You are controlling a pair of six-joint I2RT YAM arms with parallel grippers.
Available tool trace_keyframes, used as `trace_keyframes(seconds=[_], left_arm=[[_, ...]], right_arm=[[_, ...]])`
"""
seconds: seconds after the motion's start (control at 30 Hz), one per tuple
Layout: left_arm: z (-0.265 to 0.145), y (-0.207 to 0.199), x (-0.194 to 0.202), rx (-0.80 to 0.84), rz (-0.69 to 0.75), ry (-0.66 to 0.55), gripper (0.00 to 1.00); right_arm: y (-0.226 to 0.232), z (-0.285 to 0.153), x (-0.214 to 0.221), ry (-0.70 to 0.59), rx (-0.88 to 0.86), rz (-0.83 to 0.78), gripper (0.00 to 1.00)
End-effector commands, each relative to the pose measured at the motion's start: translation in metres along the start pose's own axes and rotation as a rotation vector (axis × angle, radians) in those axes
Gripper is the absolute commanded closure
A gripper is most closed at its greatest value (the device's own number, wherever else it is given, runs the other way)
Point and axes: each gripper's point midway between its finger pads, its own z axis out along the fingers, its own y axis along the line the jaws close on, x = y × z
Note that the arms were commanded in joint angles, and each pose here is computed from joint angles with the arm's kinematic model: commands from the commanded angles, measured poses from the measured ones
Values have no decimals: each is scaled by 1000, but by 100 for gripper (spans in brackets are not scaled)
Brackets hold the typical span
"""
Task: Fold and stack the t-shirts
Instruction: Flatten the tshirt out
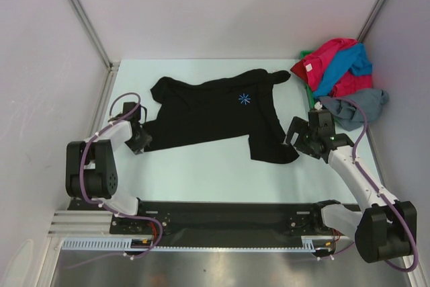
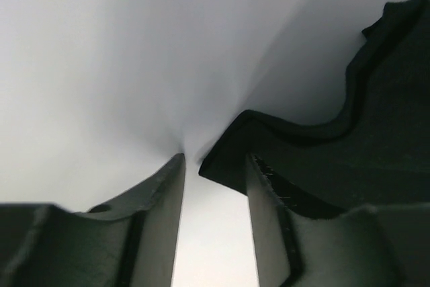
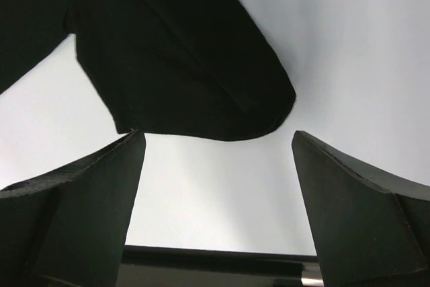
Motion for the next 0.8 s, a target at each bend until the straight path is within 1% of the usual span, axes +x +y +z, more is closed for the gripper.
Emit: trace_keyframes(seconds=[0.0,0.03,0.07,0.13,0.17,0.23,0.27,0.33,0.4,0.43,0.5,0.6,0.67,0.77], left_arm=[[9,-9,-2,22,-31,3,58],[9,-7,-2,20,-30,-1,60],[9,-6,-2,16,-30,-6,69],[10,-4,0,19,-25,1,76],[11,-4,0,22,-26,5,82],[11,-7,2,38,-20,14,87],[9,-7,1,43,-21,11,100],[6,-6,1,51,-12,5,100],[-5,-9,-4,81,-6,-21,100],[-10,-10,-6,99,8,-30,100],[-22,-12,-10,128,17,-57,100],[-36,-16,-13,178,43,-71,100],[-43,-19,-13,205,52,-71,100],[-50,-23,-12,240,56,-69,100]], right_arm=[[-16,1,-6,-30,105,67,4],[-24,3,-7,-37,151,97,4],[-28,2,-4,-25,173,104,4],[-34,2,-4,-39,207,140,4],[-38,3,1,-28,225,149,4],[-43,3,2,-31,244,167,4],[-46,4,4,-27,256,176,4],[-50,6,7,-10,252,191,4],[-53,12,13,22,237,205,4],[-51,15,13,35,204,221,8],[-54,20,15,46,199,228,10],[-54,27,13,47,186,230,16],[-51,33,12,39,158,226,22],[-49,40,21,72,138,238,23]])
